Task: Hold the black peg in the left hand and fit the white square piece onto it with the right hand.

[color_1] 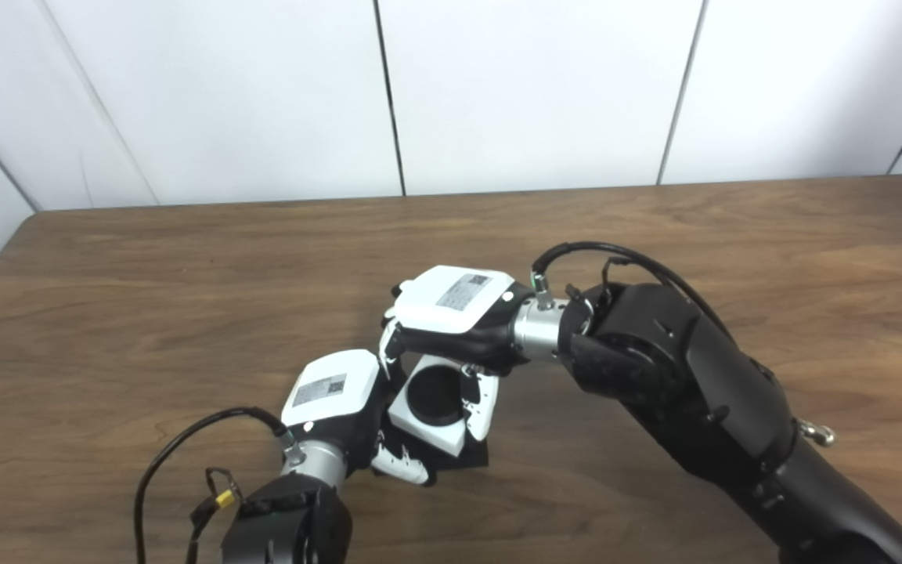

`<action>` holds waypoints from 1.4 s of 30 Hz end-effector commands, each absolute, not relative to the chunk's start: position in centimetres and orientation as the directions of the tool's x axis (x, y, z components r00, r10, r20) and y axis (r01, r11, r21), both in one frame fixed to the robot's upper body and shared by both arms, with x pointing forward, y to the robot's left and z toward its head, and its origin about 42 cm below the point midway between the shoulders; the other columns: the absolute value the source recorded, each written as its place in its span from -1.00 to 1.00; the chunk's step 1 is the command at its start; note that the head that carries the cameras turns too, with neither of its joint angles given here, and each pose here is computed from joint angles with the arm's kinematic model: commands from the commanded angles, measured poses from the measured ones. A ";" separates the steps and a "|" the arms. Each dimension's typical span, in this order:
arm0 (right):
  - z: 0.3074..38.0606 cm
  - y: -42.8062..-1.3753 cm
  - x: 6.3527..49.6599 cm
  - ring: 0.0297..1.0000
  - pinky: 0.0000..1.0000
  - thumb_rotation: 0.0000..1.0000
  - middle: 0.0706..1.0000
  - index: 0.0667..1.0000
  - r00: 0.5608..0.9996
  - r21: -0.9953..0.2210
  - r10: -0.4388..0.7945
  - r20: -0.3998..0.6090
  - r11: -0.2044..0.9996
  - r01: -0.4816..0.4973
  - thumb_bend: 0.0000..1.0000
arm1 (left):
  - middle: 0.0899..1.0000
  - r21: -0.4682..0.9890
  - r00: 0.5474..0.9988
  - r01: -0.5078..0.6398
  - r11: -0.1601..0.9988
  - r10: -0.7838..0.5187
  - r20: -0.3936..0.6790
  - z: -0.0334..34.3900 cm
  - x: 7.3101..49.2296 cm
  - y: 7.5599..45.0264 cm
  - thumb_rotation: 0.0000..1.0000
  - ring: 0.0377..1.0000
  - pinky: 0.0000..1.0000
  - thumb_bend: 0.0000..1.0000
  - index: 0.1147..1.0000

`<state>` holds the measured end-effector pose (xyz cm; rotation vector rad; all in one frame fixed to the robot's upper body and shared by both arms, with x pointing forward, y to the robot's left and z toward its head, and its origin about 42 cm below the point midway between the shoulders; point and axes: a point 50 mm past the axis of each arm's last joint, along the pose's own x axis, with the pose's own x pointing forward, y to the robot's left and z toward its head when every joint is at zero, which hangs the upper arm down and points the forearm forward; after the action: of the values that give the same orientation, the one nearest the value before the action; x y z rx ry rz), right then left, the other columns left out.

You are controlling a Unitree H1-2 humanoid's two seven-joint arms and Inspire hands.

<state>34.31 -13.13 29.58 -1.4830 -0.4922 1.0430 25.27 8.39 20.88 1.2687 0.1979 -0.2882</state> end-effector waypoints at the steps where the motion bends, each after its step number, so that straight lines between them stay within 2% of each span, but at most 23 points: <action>1: 30.9 -13.8 35.1 0.76 1.00 -0.71 0.52 -0.09 0.499 -0.949 0.809 -0.311 -0.233 -0.215 0.05 | 0.64 0.822 0.902 0.432 0.370 -0.186 -0.391 20.7 24.1 2.0 -0.88 0.86 0.97 0.05 -0.16; 2: 30.9 -13.9 35.2 0.75 1.00 -0.70 0.53 -0.09 0.500 -0.946 0.805 -0.318 -0.236 -0.222 0.05 | 0.64 0.822 0.902 0.431 0.372 -0.187 -0.388 20.7 24.1 2.1 -0.88 0.86 0.97 0.05 -0.16; 3: 30.9 -13.9 35.3 0.76 1.00 -0.57 0.54 0.11 0.502 -0.942 0.800 -0.330 -0.243 -0.231 0.56 | 0.63 0.822 0.903 0.430 0.373 -0.188 -0.387 20.7 24.1 2.1 -0.89 0.85 0.97 0.05 -0.16; 4: 30.9 -14.0 35.4 0.77 1.00 -0.47 0.56 0.21 0.503 -0.938 0.795 -0.340 -0.249 -0.241 0.78 | 0.64 0.822 0.903 0.429 0.375 -0.188 -0.386 20.7 24.1 2.1 -0.89 0.85 0.96 0.05 -0.16; 6: 31.0 -14.1 35.4 0.79 1.00 -0.33 0.61 0.37 0.506 -0.932 0.785 -0.356 -0.260 -0.253 0.97 | 0.65 0.821 0.904 0.428 0.378 -0.186 -0.386 20.7 24.1 2.1 -0.89 0.85 0.96 0.05 -0.16; 11: 31.4 -14.5 35.3 0.90 1.00 -0.13 0.76 0.66 0.518 -0.924 0.768 -0.377 -0.274 -0.267 1.00 | 0.66 0.822 0.903 0.430 0.373 -0.186 -0.387 20.8 24.0 2.2 -0.89 0.85 0.95 0.04 -0.16; 15: 32.1 -14.6 35.1 0.99 1.00 -0.08 0.86 0.76 0.525 -0.927 0.767 -0.370 -0.264 -0.266 1.00 | 0.66 0.821 0.904 0.428 0.377 -0.184 -0.387 20.8 24.1 2.3 -0.89 0.85 0.95 0.04 -0.16; 28: 34.8 -14.8 35.0 1.00 1.00 -0.13 0.85 0.73 0.564 -0.947 0.764 -0.313 -0.204 -0.248 1.00 | 0.61 0.809 0.908 0.417 0.414 -0.217 -0.358 21.7 24.4 3.3 -0.88 0.81 0.94 0.05 -0.15; 29: 34.9 -14.9 35.1 1.00 1.00 -0.13 0.85 0.74 0.567 -0.948 0.763 -0.310 -0.201 -0.248 1.00 | 0.63 0.806 0.909 0.417 0.420 -0.219 -0.355 22.0 24.5 3.4 -0.83 0.82 0.94 0.42 0.14; 30: 35.1 -15.0 35.1 1.00 1.00 -0.13 0.85 0.74 0.572 -0.948 0.760 -0.308 -0.197 -0.249 1.00 | 0.63 0.796 0.906 0.423 0.434 -0.231 -0.356 22.7 24.5 3.6 -0.81 0.82 0.94 0.54 0.24; 32: 35.4 -15.1 35.3 1.00 1.00 -0.15 0.85 0.71 0.581 -0.950 0.756 -0.301 -0.185 -0.252 1.00 | 0.69 0.767 0.893 0.449 0.458 -0.261 -0.367 24.1 24.6 4.2 -0.74 0.87 0.98 0.65 0.47; 35: 35.6 -15.2 35.4 1.00 1.00 -0.17 0.84 0.69 0.589 -0.952 0.753 -0.293 -0.171 -0.255 1.00 | 0.70 0.749 0.883 0.467 0.469 -0.282 -0.374 25.6 24.8 4.9 -0.72 0.88 1.00 0.70 0.53; 42: 36.2 -15.8 35.7 1.00 1.00 -0.16 0.82 0.65 0.617 -0.958 0.740 -0.268 -0.135 -0.254 1.00 | 0.70 0.789 0.914 0.402 0.465 -0.247 -0.320 29.3 25.1 6.8 -0.67 0.84 0.90 0.86 0.59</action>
<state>35.66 -15.97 31.77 -1.4531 -0.3056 1.0128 24.34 10.71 23.23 1.1748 0.3104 -0.3998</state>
